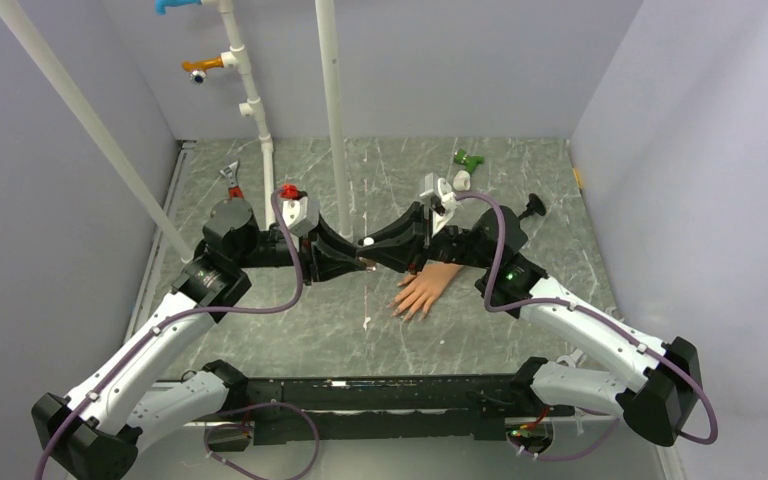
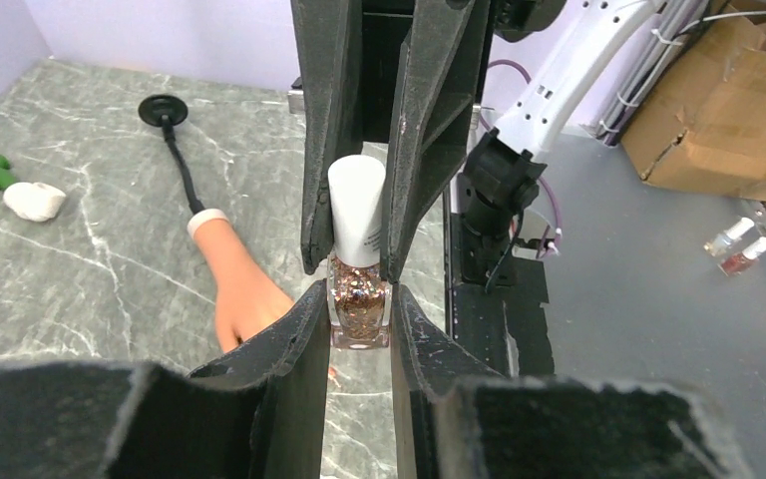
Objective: Paint the nails
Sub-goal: Unscrew the nail polish bottle.
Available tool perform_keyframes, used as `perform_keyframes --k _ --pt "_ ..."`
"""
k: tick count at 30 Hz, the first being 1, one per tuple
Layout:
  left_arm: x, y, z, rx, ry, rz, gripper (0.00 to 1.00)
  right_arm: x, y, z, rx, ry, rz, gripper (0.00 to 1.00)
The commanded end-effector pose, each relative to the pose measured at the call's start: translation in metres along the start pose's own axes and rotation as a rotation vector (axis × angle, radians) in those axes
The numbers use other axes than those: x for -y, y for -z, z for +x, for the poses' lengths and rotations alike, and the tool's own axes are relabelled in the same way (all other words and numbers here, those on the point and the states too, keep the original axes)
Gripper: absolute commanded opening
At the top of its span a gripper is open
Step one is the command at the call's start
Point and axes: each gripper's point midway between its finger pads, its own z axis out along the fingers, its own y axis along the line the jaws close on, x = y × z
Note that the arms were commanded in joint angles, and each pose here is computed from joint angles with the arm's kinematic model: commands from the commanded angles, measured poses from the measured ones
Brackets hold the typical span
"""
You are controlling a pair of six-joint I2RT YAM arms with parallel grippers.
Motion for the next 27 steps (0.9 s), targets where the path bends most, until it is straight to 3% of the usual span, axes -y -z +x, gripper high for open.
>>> perform_keyframes --k 1,7,10,14,17,22,27 --pt "0.016 -0.002 -0.017 0.032 -0.081 0.095 0.0 -0.026 -0.001 -0.012 -0.006 0.043 -0.125 0.0" --pt "0.021 -0.001 -0.016 0.027 -0.089 0.123 0.0 -0.031 -0.001 -0.009 -0.043 0.042 -0.17 0.02" --pt "0.021 -0.001 -0.016 0.029 -0.091 0.121 0.0 -0.031 -0.001 -0.008 -0.056 0.038 -0.175 0.24" --pt "0.018 -0.001 -0.015 0.026 -0.091 0.107 0.0 -0.027 -0.001 -0.011 -0.044 0.042 -0.143 0.63" --pt "0.013 -0.001 -0.015 0.026 -0.088 0.072 0.0 -0.021 0.001 -0.014 -0.032 0.049 -0.096 0.78" --pt "0.003 -0.001 -0.016 0.032 -0.091 0.011 0.0 -0.008 0.007 -0.022 0.036 0.043 0.022 0.83" --pt "-0.029 0.003 -0.016 0.028 -0.078 -0.18 0.0 0.014 0.008 -0.03 0.07 0.025 0.153 0.84"
